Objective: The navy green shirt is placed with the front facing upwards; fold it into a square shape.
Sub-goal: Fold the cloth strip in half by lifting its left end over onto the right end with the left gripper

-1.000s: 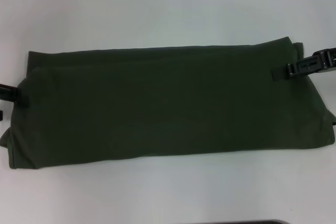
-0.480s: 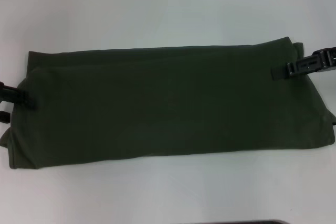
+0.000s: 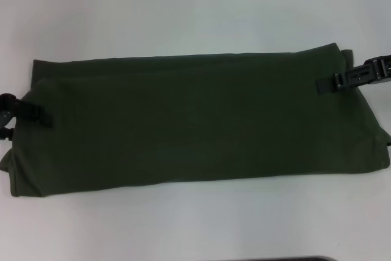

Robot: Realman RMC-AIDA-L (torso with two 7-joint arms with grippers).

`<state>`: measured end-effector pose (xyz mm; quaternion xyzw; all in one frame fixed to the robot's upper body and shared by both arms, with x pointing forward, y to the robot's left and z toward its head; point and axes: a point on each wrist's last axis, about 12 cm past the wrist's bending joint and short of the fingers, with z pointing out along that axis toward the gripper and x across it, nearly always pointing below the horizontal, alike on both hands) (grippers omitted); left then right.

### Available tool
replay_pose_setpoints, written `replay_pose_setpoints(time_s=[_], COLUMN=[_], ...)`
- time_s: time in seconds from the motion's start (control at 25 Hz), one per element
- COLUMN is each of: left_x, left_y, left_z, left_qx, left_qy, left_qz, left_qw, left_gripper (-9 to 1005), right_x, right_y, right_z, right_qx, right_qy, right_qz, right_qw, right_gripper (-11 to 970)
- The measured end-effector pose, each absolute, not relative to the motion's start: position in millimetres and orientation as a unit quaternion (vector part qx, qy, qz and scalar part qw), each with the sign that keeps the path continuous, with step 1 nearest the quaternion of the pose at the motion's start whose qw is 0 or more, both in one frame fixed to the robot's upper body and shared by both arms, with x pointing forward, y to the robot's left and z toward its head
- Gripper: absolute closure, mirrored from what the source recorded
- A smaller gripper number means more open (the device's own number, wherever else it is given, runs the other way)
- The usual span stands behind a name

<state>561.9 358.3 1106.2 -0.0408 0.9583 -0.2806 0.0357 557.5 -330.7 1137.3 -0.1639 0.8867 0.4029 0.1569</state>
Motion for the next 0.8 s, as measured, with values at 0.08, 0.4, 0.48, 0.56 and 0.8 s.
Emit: replay_pose_setpoints(time_s=[0.08,0.4,0.48,0.56,0.8], left_x=[562.1,564.1,564.7,565.2,565.8], left_y=[356.9,349.9,346.8,343.6,334.9], left_z=[1105.3,1103.5,1103.4,1103.2,1100.9], left_qx=[-0.039,-0.031,-0.025,-0.020,-0.006], left_qy=[0.958,0.957,0.957,0.956,0.956], left_qz=[-0.282,-0.287,-0.289,-0.290,-0.292], left_qw=[0.034,0.031,0.030,0.028,0.018], left_gripper=[140,141,147,160,198], right_x=[557.4,556.8,556.9,556.9,556.8], right_y=[-330.7,-331.2,-331.2,-331.2,-331.1], right_z=[1137.2,1136.8,1136.8,1136.8,1136.8], right_qx=[-0.164,-0.164,-0.164,-0.164,-0.164], right_qy=[0.887,0.887,0.887,0.887,0.887], right_qz=[0.403,0.403,0.403,0.403,0.403], right_qw=[0.157,0.157,0.157,0.157,0.157], right_gripper=[242,241,241,241,241])
